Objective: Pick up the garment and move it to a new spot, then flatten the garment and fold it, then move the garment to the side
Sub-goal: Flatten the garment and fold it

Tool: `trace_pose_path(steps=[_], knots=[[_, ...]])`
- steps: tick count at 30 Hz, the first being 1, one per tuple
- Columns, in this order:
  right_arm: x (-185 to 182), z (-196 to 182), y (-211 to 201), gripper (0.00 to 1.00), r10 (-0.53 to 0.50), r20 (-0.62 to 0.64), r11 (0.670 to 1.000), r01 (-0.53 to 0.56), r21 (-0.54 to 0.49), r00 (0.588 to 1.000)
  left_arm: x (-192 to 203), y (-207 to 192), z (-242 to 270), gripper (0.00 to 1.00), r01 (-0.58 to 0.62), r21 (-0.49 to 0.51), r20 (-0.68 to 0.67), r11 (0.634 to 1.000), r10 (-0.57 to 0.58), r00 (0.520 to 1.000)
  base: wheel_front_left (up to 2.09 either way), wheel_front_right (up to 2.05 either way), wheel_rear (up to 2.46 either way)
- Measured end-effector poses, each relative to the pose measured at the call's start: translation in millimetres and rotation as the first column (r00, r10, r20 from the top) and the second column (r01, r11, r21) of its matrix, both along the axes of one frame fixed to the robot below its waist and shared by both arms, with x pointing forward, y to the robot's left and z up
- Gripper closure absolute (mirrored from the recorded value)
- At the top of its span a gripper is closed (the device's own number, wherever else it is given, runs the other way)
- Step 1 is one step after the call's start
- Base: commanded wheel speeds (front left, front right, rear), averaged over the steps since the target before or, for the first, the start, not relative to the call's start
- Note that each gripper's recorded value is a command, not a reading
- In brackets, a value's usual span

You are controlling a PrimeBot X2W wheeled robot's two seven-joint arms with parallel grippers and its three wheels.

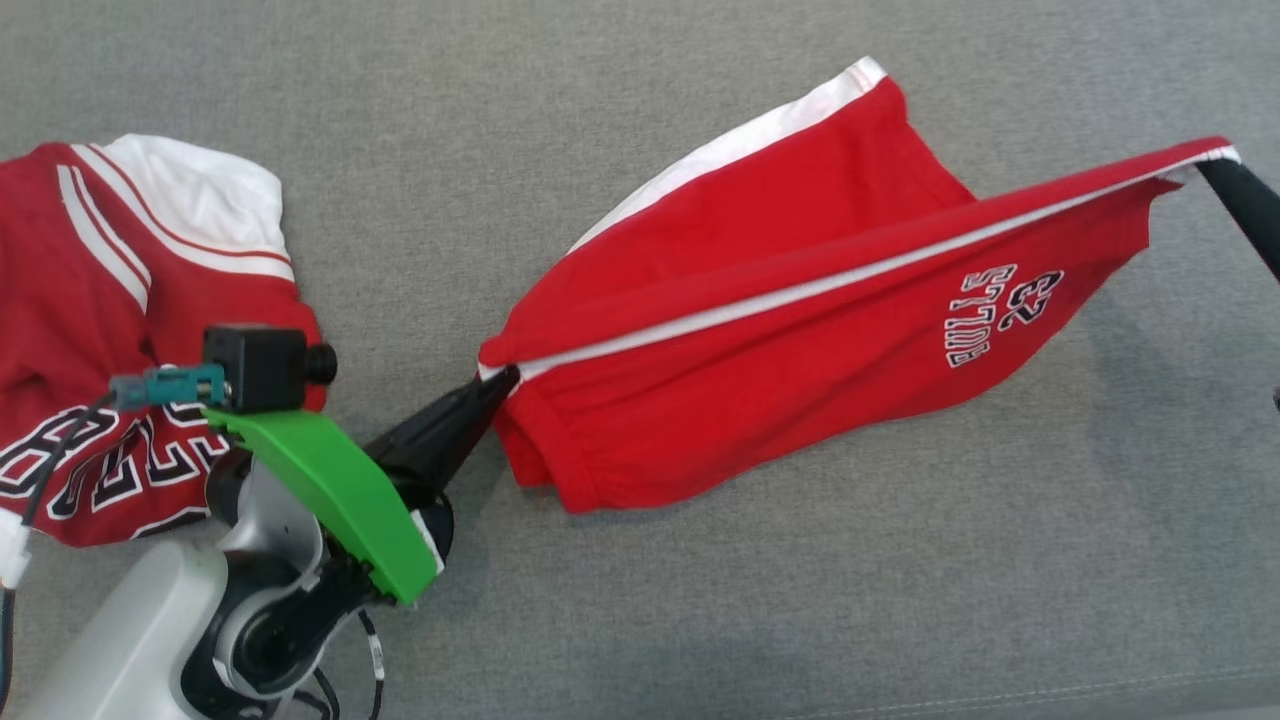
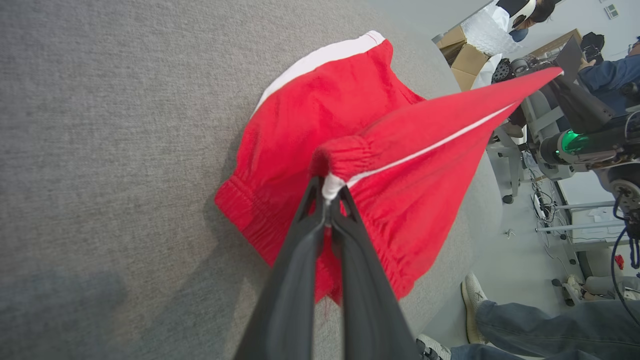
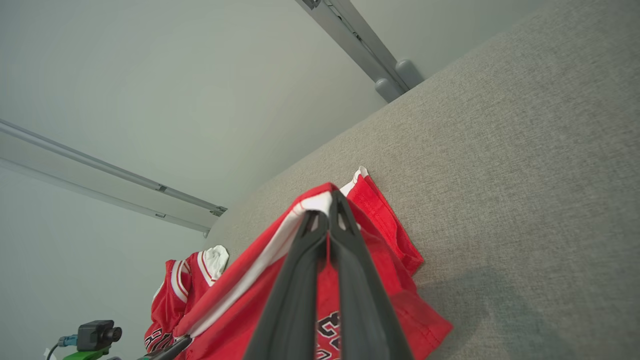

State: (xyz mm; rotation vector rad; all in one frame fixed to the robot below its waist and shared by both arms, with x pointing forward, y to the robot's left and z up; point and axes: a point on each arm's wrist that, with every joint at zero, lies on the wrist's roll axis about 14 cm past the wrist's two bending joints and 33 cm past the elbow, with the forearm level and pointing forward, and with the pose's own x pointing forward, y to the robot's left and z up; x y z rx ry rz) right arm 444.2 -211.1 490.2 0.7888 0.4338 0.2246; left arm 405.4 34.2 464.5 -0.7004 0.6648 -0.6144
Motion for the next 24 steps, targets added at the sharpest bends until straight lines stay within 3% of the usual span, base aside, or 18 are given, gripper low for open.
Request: trace_pose_path(steps=[10, 15, 24], knots=[[68, -29, 42, 1.00, 0.109, 0.014, 0.992, -0.108, -0.070, 0.994, 48, 24, -19, 1.00, -0.095, 0.022, -0.037, 0.995, 0.096, 0.995, 0.00, 0.00, 0.00], [81, -62, 74, 1.00, 0.175, -0.034, 0.982, -0.176, -0.061, 0.984, 49, 37, -50, 1.00, -0.136, 0.065, -0.125, 0.989, 0.143, 0.982, 0.00, 0.00, 0.00], [91, -91, 91, 1.00, 0.200, -0.085, 0.976, -0.206, -0.071, 0.976, 56, 41, -63, 1.00, -0.157, 0.083, -0.148, 0.984, 0.168, 0.975, 0.00, 0.00, 0.00]])
